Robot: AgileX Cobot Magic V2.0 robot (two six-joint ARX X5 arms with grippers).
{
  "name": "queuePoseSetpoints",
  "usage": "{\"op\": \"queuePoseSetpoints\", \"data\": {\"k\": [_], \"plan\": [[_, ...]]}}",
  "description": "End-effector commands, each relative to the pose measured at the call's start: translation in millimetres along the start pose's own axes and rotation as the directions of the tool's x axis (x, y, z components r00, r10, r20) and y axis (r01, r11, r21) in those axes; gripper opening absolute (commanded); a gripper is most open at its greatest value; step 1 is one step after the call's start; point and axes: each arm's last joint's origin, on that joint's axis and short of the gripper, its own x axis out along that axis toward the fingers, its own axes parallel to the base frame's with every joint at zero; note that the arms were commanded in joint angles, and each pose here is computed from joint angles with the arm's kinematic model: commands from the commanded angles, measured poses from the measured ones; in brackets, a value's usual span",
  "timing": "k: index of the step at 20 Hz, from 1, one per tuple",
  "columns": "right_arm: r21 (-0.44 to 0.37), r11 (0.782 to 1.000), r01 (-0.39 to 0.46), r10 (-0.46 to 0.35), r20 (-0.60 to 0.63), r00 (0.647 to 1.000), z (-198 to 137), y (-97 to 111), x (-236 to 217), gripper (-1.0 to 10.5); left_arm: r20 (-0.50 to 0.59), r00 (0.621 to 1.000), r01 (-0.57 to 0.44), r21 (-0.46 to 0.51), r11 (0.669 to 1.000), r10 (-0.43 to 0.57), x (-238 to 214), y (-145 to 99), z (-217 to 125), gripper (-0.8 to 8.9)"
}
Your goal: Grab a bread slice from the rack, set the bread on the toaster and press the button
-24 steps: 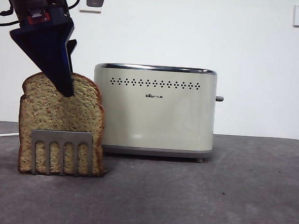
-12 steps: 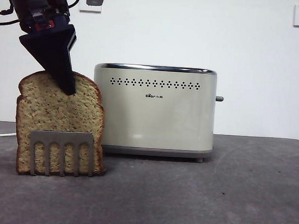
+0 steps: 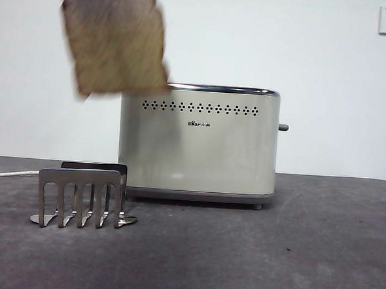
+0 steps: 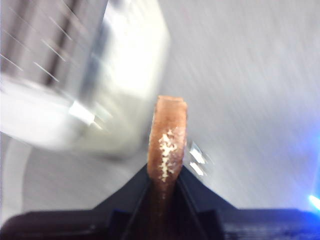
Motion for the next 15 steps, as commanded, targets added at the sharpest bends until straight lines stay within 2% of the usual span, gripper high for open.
{"op": "queuePoseSetpoints", "data": {"k": [1, 4, 6, 11, 15], "plan": [[-0.008, 1.0, -0.004, 0.004, -0.004, 1.0, 1, -1, 2, -0.1, 0.13, 0.988, -0.089, 0.045, 0.995, 0.082, -27, 4, 20, -0.08], [0.001, 1.0, -0.007, 0.007, -0.024, 1.0, 3, -3, 7, -0.1, 0.276, 0.946, -0.205, 0.115, 0.972, 0.167, -39, 8, 39, -0.09], [0.006, 1.0, -0.009, 0.01, -0.036, 0.999, 4, -4, 10, -0.1, 0.307, 0.934, -0.235, 0.147, 0.961, 0.181, -33, 11, 46, -0.09], [0.008, 1.0, -0.01, 0.011, -0.043, 0.999, 4, -5, 11, -0.1, 0.244, 0.951, -0.242, 0.214, 0.947, 0.188, 9, 24, 52, -0.1], [0.009, 1.0, -0.011, 0.011, -0.045, 0.999, 4, -5, 11, -0.1, 0.178, 0.972, -0.193, 0.245, 0.95, 0.152, 46, 31, 53, -0.1]]}}
